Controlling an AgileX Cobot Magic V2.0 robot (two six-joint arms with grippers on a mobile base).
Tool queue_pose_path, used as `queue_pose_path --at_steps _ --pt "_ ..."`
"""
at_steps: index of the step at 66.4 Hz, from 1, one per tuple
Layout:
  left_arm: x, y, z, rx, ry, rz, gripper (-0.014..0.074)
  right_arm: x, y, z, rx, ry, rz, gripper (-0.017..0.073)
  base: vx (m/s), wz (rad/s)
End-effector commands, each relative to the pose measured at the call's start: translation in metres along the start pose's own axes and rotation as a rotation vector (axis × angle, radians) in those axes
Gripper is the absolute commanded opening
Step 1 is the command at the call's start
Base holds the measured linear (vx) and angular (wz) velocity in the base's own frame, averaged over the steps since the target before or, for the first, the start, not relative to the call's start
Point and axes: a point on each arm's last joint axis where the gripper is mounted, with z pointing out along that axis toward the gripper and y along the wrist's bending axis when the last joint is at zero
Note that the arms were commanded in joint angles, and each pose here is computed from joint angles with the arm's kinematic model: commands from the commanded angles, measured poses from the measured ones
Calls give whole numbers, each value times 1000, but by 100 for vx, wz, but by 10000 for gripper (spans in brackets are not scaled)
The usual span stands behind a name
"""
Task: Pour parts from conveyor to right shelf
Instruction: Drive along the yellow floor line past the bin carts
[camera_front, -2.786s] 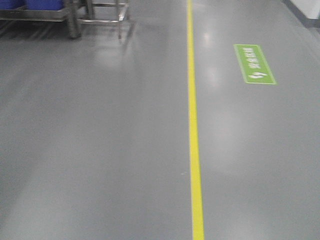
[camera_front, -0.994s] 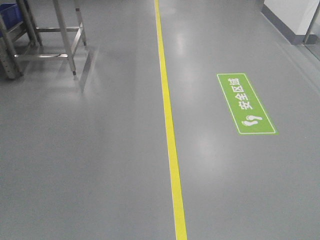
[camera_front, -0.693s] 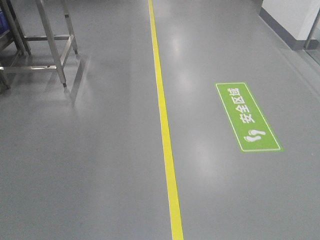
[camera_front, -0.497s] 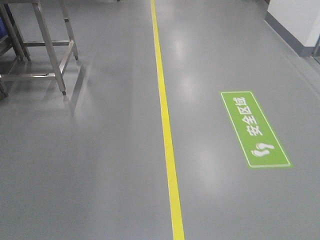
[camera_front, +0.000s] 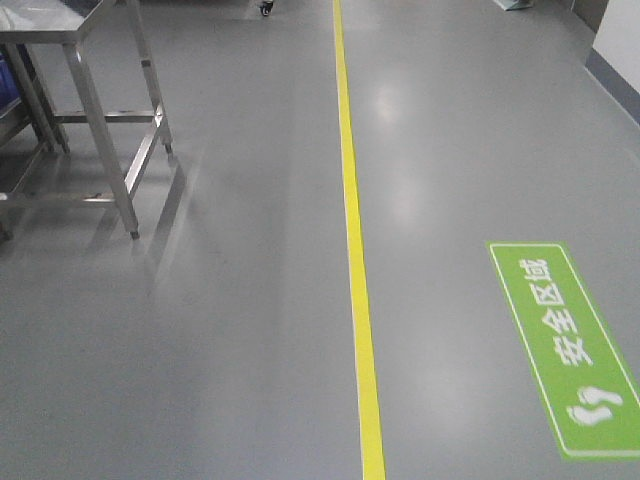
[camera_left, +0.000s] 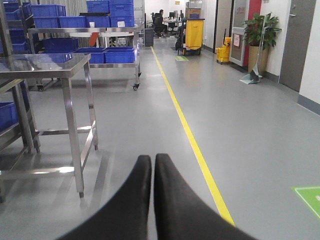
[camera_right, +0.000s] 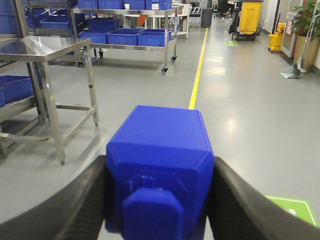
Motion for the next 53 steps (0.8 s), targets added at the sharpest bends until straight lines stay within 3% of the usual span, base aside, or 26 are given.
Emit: queue_pose_path --at_steps 1,53 --pt "-14 -1 -2 10 -110 -14 -6 -15 0 -2 3 -89 -19 -5 71 4" --pt "-14 -1 -2 10 -110 -14 -6 -15 0 -2 3 -89 -19 -5 72 -7"
